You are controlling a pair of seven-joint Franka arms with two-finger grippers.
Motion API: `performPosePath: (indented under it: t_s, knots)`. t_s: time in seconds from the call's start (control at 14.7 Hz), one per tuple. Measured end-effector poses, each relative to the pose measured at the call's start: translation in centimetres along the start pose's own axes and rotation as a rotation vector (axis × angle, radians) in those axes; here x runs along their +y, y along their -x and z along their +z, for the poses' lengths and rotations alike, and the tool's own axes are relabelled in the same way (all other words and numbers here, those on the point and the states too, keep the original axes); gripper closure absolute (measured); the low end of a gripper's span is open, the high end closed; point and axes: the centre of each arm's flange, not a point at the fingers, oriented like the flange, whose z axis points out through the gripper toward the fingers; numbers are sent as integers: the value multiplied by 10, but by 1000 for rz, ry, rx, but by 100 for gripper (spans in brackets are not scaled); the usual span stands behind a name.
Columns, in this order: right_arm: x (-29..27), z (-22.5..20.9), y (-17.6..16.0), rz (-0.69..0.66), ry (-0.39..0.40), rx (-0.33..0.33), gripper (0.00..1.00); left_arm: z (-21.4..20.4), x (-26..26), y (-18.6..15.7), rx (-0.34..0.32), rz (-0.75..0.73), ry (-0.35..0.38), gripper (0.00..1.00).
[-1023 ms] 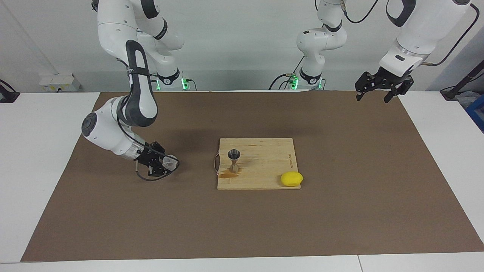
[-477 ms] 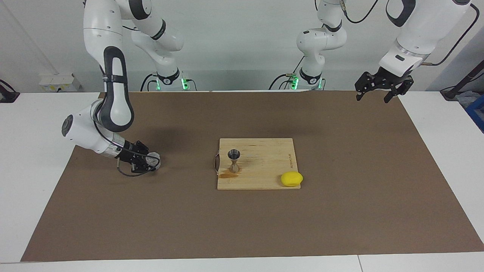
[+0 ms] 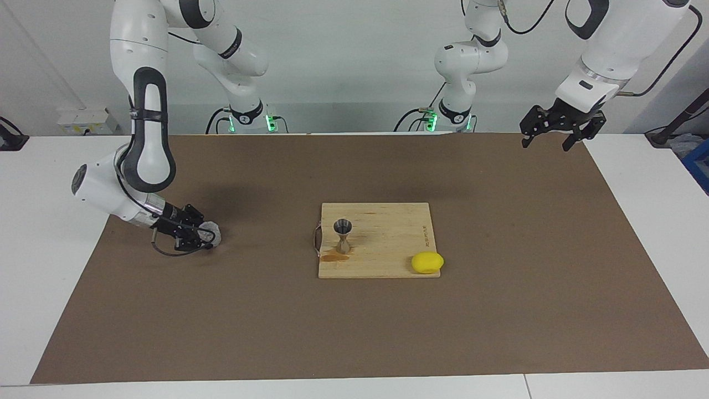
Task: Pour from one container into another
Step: 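Lower the clear glass onto the table at its starting spot, then open the right gripper and draw it back from the glass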
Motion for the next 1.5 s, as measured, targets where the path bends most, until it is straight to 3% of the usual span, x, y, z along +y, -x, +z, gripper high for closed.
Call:
performPosePath:
  t_s: [0.14,0.41,0.61,0.82,1.16,1.36,1.5]
  knots:
    - [4,-3,-7,14,-6,1,43,0,0,0,0,0,0,0]
    - [7,-15,-11,3,-24,11,2,0,0,0,0,0,0,0]
    - [5,-53,15,-60,-36,41,0,0,0,0,0,0,0,0]
    - [14,-83,49,-219,60,100,0,0,0,0,0,0,0,0]
    - [10,-68,87,-562,221,157,0,0,0,0,0,0,0,0]
    - [4,-59,110,-758,280,176,0,0,0,0,0,0,0,0]
    - [0,-58,133,-878,346,239,0,0,0,0,0,0,0,0]
